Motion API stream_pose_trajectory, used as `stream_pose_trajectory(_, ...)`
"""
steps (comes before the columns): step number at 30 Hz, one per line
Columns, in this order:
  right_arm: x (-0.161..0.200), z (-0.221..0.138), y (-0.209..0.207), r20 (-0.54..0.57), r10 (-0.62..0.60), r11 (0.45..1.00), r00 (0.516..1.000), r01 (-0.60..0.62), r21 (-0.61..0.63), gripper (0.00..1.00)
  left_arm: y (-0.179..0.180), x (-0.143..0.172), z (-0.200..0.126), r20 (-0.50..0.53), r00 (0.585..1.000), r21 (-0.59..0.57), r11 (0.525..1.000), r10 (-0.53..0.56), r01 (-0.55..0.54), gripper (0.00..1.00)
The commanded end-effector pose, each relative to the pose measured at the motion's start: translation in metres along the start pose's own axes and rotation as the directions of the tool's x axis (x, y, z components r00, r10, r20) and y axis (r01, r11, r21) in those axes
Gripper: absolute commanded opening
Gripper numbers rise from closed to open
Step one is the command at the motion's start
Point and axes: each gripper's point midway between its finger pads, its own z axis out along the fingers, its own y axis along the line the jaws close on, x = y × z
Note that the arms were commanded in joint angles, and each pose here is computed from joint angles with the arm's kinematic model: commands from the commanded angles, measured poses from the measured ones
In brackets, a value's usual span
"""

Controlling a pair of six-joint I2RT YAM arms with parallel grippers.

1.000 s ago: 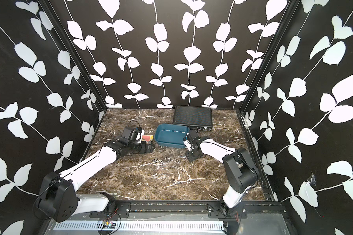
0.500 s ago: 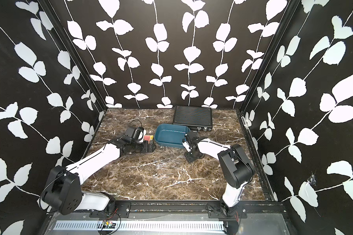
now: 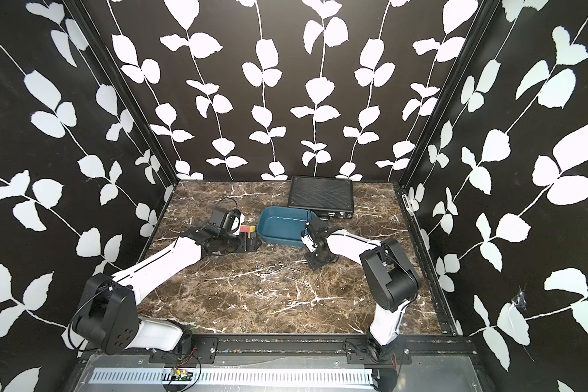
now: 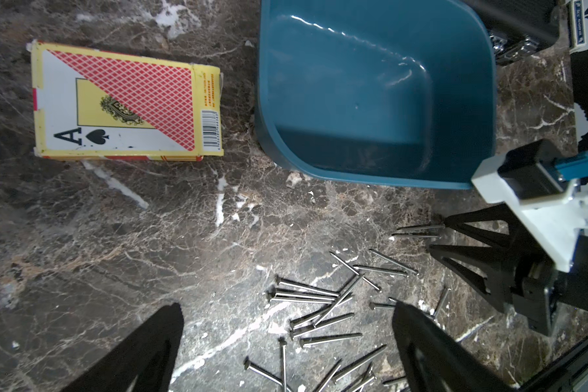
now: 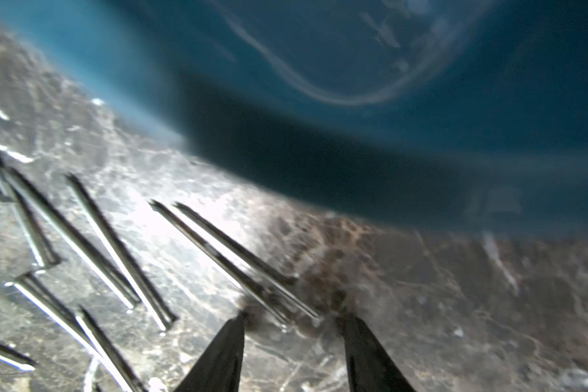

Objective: Put the nails on the desktop into the storage box
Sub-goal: Pick up the nail from the center of the board.

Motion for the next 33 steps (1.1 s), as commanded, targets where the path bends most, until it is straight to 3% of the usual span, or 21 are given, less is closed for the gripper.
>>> stream_pose_trajectory(1, 0.001, 0.013, 0.026, -0.022, -0.029, 0.997, 0.999, 0.027, -0.075, 0.49, -0.002, 0.003, -0.008, 0.012, 1.000, 0.007, 1.000, 0.009, -0.009, 0.99)
stream_pose_trajectory(18, -0.017, 0.019, 0.029, -0.022, -0.090, 0.996, 0.996, 0.089, -0.029, 0.45, 0.006, 0.013, -0.016, 0.018, 1.000, -0.016, 1.000, 0.025, -0.024, 0.99)
stream_pose_trajectory(25, -0.009, 0.026, 0.041, -0.063, -0.149, 0.989, 0.987, 0.148, -0.020, 0.40, 0.009, 0.019, -0.018, 0.016, 1.000, -0.025, 0.999, 0.026, -0.025, 0.99)
stream_pose_trajectory(33, 0.013, 0.024, 0.034, -0.117, -0.139, 0.990, 0.983, 0.142, 0.023, 0.34, 0.012, 0.022, -0.018, 0.024, 1.000, -0.026, 1.000, 0.018, -0.018, 0.99)
